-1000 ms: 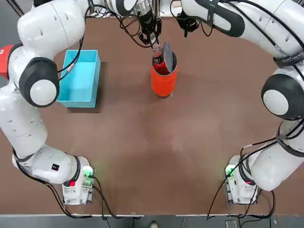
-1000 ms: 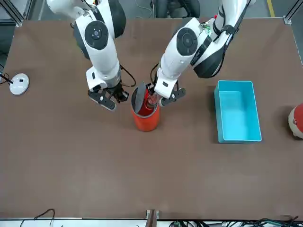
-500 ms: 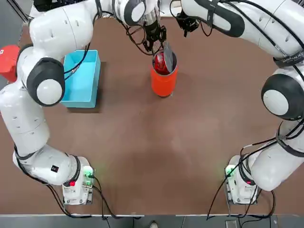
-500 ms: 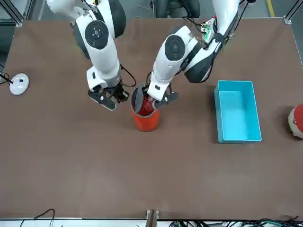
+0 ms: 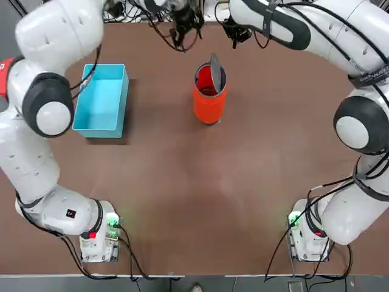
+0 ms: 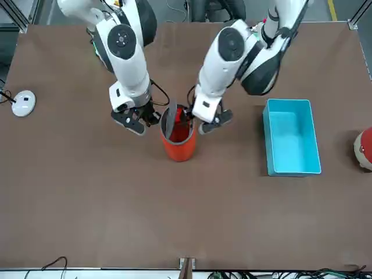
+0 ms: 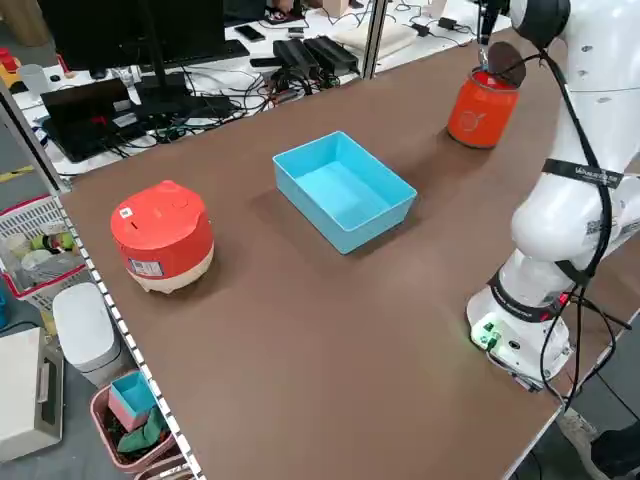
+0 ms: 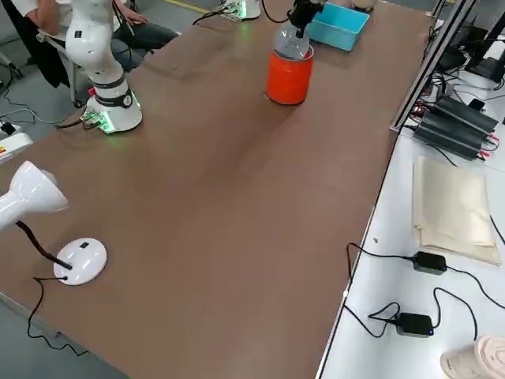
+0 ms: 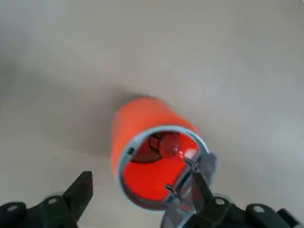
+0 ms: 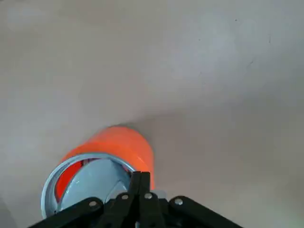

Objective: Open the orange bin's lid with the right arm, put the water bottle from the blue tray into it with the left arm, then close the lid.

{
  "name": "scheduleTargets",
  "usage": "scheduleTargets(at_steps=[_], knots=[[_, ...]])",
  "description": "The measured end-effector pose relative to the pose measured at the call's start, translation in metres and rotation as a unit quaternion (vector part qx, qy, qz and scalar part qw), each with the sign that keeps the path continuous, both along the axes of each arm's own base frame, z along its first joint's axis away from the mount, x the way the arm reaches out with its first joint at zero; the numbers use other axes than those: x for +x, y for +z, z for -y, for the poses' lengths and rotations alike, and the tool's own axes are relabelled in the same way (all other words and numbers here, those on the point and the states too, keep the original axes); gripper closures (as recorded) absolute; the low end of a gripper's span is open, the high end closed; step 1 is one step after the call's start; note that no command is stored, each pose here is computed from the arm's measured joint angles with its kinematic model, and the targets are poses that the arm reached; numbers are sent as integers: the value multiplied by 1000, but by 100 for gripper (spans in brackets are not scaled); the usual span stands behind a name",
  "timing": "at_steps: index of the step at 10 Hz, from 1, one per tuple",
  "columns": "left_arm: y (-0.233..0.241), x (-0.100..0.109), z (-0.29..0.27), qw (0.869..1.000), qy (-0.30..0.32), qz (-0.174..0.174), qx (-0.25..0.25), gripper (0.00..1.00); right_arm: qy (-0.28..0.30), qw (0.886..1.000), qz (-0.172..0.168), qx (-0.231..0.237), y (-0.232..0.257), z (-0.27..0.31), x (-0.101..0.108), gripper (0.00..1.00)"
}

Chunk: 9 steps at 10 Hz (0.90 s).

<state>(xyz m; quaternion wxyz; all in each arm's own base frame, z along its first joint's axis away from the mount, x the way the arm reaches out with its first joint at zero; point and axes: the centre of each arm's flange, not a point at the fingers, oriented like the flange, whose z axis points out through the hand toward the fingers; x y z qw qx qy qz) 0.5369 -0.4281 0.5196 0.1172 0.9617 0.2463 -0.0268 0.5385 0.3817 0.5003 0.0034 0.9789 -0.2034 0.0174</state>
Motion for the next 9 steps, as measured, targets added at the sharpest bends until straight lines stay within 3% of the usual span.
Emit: scheduleTargets(at_steps=[3,7,9], knots=[[50,32,-101,998,35,29,50,0,0,1000,7,7,-12,-28,-15,99],[79,49,-250,993,-29,-10,114,0,-1,1000,3,7,-51,-73,-35,99],[86,60,-317,989,-76,-3,124,0,-13,1000,10,14,-70,-86,-36,99]])
